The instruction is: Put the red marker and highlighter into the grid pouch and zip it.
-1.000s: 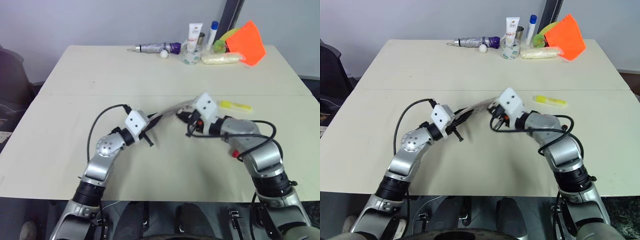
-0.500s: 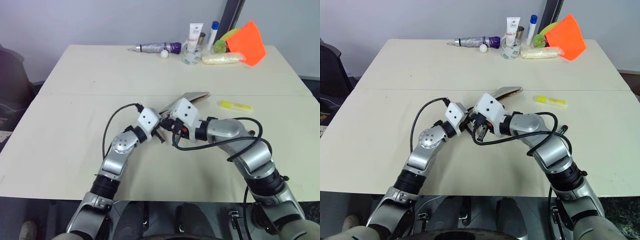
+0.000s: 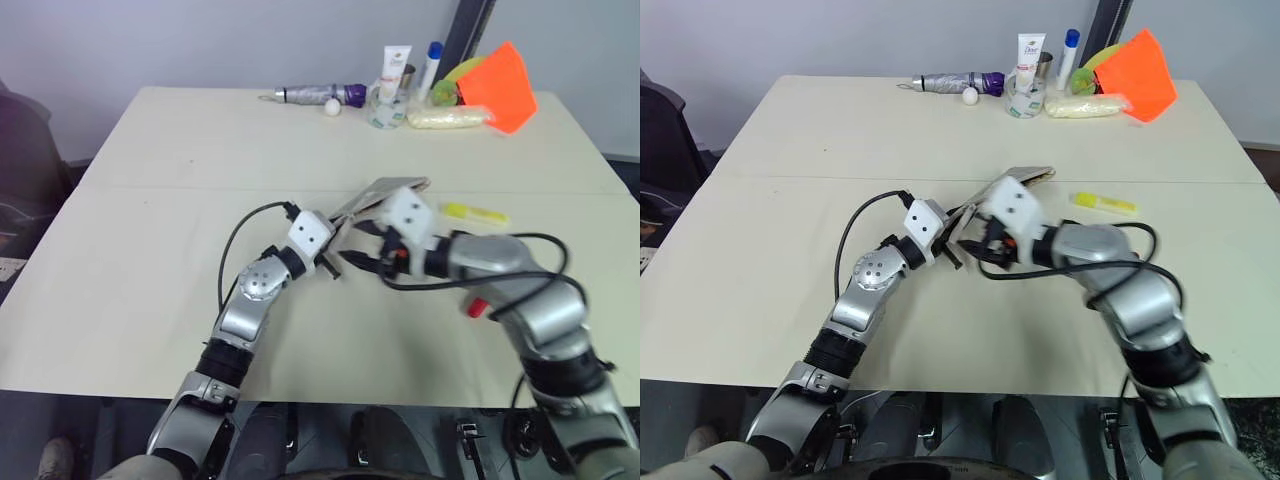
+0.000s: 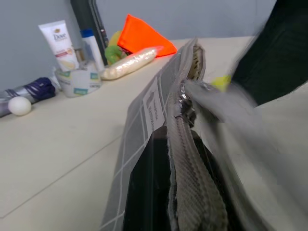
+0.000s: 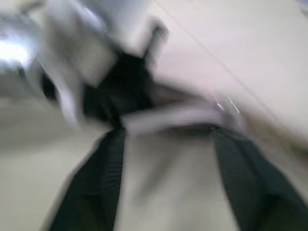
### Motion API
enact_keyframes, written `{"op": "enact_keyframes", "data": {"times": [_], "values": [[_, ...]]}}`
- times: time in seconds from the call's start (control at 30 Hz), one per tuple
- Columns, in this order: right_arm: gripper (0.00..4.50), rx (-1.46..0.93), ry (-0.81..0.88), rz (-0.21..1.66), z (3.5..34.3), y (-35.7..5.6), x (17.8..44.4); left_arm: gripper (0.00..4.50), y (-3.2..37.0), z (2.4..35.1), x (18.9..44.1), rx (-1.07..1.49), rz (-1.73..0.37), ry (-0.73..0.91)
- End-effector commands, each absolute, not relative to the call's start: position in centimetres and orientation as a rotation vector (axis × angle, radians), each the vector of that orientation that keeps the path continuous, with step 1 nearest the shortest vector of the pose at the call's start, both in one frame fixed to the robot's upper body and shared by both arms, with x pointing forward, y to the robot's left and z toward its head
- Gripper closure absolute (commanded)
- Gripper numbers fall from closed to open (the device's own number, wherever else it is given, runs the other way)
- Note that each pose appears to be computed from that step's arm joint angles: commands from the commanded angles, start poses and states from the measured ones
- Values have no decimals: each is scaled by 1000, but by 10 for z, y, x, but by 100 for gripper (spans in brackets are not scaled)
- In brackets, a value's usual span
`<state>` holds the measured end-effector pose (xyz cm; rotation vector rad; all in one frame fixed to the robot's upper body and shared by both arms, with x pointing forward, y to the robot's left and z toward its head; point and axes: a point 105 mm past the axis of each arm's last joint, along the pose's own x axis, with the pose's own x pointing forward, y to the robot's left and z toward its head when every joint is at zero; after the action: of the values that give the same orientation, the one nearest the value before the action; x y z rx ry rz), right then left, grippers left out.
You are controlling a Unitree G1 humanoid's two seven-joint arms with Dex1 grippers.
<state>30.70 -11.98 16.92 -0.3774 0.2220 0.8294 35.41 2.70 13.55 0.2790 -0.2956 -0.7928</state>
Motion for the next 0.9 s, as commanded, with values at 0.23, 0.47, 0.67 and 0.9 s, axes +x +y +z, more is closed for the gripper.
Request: {"op": "enact_keyframes", "data": {"times": [0.23,0.47,0.67,0.9], "values": [[177,-279,335,230,169,-248,297,450,25,137,343,360,-869,-341],[177,-148,442,-74,141,-285,266,450,5,128,337,354,-969,-342],[177,-60,508,-152,117,-280,257,450,-2,128,337,339,-987,-351],[200,48,582,-177,90,-272,259,450,-1,129,335,337,-986,-360]]}}
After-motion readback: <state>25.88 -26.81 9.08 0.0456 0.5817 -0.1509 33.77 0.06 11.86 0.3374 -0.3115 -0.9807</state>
